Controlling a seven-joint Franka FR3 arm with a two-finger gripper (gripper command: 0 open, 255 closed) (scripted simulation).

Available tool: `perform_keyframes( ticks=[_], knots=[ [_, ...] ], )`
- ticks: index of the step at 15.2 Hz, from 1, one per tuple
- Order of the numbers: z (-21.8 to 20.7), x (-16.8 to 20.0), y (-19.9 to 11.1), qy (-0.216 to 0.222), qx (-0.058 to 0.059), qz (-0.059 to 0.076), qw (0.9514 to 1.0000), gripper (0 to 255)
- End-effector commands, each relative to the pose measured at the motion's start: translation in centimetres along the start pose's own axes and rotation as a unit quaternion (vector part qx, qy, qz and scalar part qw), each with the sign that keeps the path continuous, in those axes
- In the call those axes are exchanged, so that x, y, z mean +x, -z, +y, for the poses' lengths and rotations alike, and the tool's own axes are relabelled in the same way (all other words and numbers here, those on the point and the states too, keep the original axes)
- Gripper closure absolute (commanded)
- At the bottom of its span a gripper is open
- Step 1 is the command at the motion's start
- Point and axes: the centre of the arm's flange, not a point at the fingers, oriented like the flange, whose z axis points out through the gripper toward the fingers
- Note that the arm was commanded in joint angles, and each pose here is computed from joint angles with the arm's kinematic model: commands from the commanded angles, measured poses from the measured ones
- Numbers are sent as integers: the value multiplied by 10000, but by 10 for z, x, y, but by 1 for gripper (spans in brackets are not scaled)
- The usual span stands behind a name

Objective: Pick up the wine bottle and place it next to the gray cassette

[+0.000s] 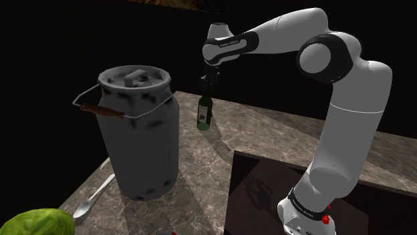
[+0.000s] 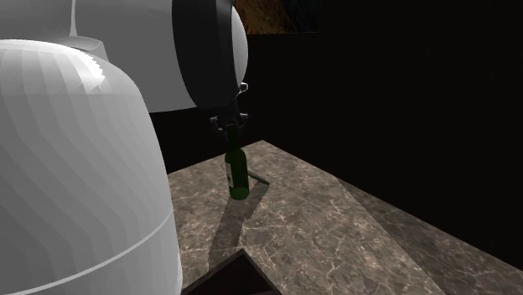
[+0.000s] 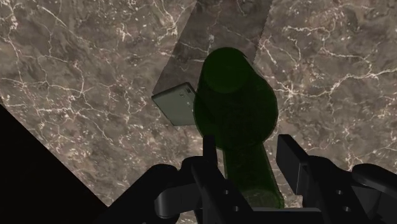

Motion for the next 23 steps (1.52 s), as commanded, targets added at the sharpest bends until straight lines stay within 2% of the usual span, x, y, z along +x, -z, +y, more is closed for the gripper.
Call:
perform_keyframes(
  ticks=[1, 8, 23],
  knots=[
    [0, 0, 0, 0, 0, -2, 10000, 255],
    [0, 0, 0, 0, 0, -2, 10000, 255],
    [7, 11, 78, 0, 0, -2, 10000, 255]
  ],
)
